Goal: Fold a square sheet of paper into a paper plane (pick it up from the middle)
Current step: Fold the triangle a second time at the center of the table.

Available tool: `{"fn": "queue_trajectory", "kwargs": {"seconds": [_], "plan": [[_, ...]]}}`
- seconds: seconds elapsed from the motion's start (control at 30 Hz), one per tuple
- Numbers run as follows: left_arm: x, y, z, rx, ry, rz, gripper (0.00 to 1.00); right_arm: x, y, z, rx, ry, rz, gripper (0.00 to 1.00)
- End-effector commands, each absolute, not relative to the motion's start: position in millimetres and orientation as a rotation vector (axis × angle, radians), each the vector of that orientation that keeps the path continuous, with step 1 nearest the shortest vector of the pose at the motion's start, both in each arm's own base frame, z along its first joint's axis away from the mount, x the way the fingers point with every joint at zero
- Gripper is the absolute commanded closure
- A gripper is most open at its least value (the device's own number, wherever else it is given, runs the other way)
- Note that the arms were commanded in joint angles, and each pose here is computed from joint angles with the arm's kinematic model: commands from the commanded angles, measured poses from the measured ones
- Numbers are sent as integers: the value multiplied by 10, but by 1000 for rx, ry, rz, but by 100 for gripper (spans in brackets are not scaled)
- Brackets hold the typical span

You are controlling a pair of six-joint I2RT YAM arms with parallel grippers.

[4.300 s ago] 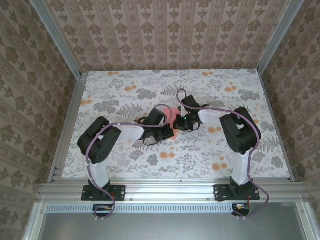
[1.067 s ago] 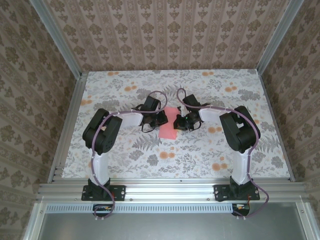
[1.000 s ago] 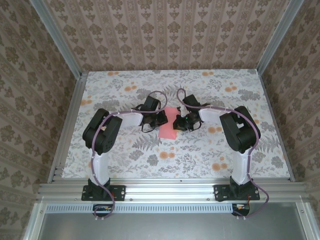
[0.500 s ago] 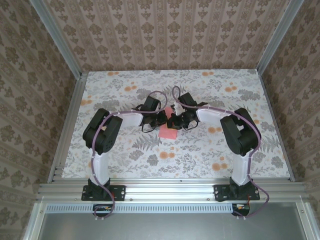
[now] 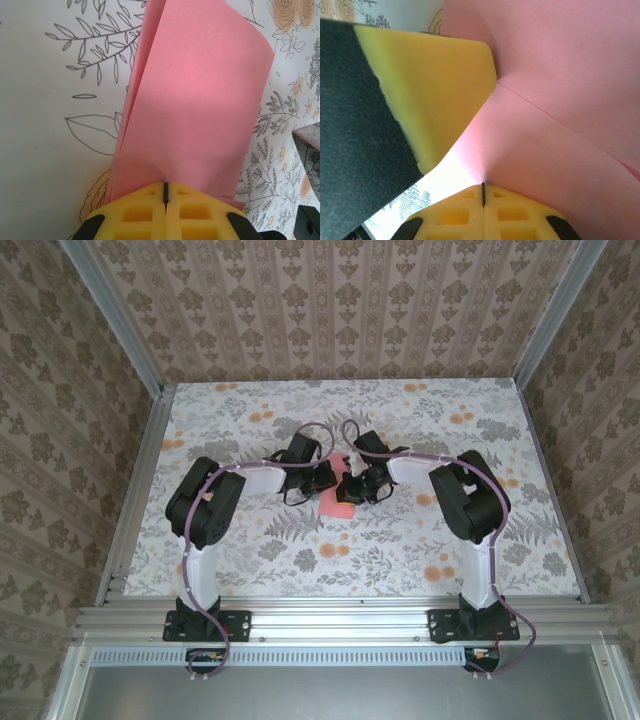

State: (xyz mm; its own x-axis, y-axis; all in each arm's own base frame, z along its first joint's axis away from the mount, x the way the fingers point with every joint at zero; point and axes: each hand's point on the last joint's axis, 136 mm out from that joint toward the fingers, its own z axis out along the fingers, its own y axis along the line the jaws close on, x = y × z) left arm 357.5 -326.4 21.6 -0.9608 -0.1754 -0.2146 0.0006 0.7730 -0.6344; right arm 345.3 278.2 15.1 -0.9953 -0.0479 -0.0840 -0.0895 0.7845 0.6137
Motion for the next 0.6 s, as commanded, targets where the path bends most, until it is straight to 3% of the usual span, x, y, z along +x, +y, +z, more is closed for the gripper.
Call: {"fn": "queue_trajectory", "kwargs": {"seconds": [0.0,0.4,0.57], "plan": [[3236,-2993,-340,-220,2905,-790,99,3158,2603,-30,-88,3034,943,94],[3224,-2910,-416,-221,2922,-755,99,2510,2246,-114,53,3091,1095,93],[3215,-2917,-423,-213,2925,-757,99,2544,2187,35,94,3037,1133,93]]}}
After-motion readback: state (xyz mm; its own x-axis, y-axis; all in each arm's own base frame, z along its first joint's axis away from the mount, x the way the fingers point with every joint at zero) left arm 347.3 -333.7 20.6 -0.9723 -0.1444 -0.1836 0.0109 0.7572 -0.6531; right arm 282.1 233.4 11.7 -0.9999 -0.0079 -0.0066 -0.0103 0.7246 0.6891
